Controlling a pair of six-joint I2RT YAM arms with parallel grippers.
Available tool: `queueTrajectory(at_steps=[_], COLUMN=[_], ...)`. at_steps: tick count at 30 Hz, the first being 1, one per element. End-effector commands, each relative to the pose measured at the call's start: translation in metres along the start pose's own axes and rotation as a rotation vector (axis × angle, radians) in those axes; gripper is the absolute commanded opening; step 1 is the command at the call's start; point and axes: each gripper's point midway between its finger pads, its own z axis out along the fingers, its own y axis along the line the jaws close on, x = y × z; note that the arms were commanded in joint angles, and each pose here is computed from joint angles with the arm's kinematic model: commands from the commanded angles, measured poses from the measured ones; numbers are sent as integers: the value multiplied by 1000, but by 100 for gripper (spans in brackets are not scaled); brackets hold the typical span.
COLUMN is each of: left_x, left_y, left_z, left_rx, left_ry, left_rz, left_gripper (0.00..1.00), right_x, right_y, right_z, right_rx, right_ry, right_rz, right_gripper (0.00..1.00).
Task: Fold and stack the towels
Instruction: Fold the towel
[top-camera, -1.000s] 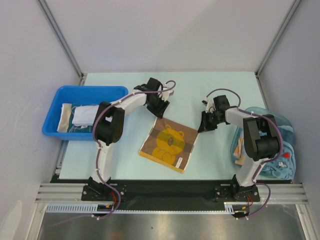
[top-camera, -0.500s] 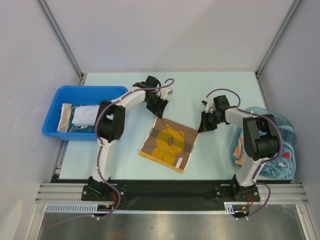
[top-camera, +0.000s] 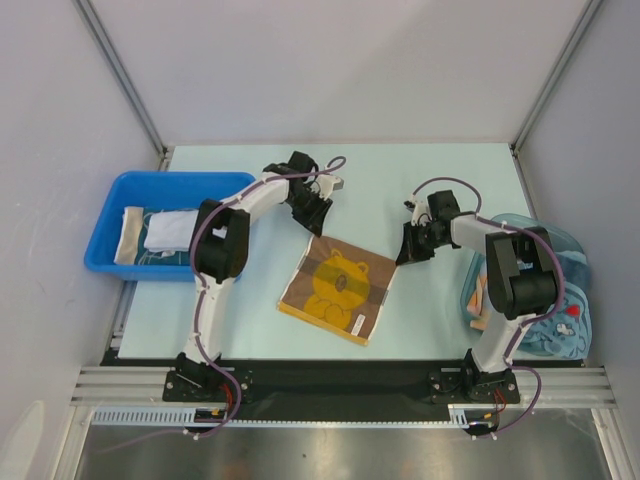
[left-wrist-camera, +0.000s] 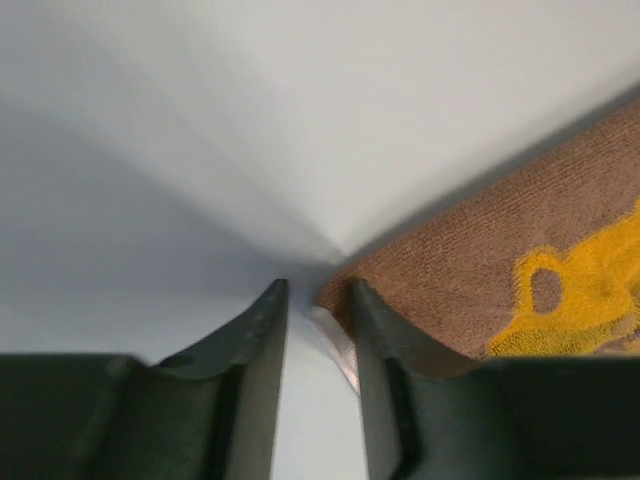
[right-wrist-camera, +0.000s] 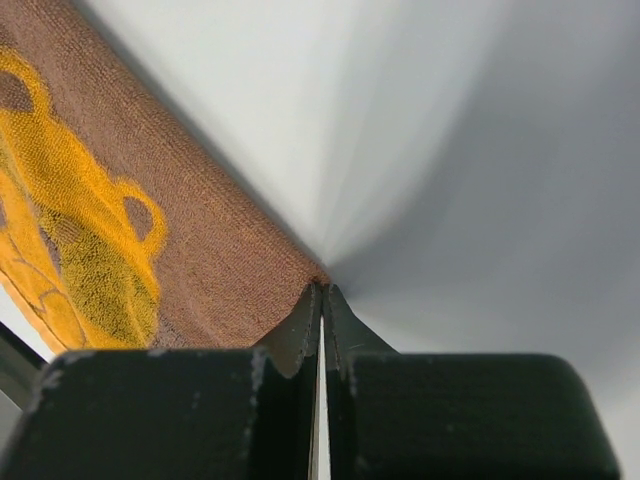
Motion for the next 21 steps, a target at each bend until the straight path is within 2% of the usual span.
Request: queueTrajectory(at_steps=[1,3,7,10,13,14,19,21], left_x=[-2,3,6,0,-24,-43,-90,-97], left_y=[-4,-4,-13,-14,-11,-10,-19,-24], left_z=[4,7,9,6,-10,-24,-73,-96], left_rx=[63,67,116,110,61,34,28,7], left_ry=[9,35,41,15,-64,-133,-356,-419], left_rz=[15,2,-24,-46,-75,-71,-99,-88], left_gripper=[33,25,0,0,0,0,0,0], right_x=[-6,-7,-14,-29,-54,-65,-113,-130], right_y=[-11,-10,-9,-12,-10,-8,6,16], right_z=[4,4,5,2,-8,-16,-50,-73], right_rx=[28,29,22,60,80,93,120,137], right_ry=[-3,-4,-14,-60,-133,-175,-354,-435], right_rz=[-19,-20,-12,-8,-38,-51,-141,-186], right_gripper=[0,0,0,0,0,0,0,0])
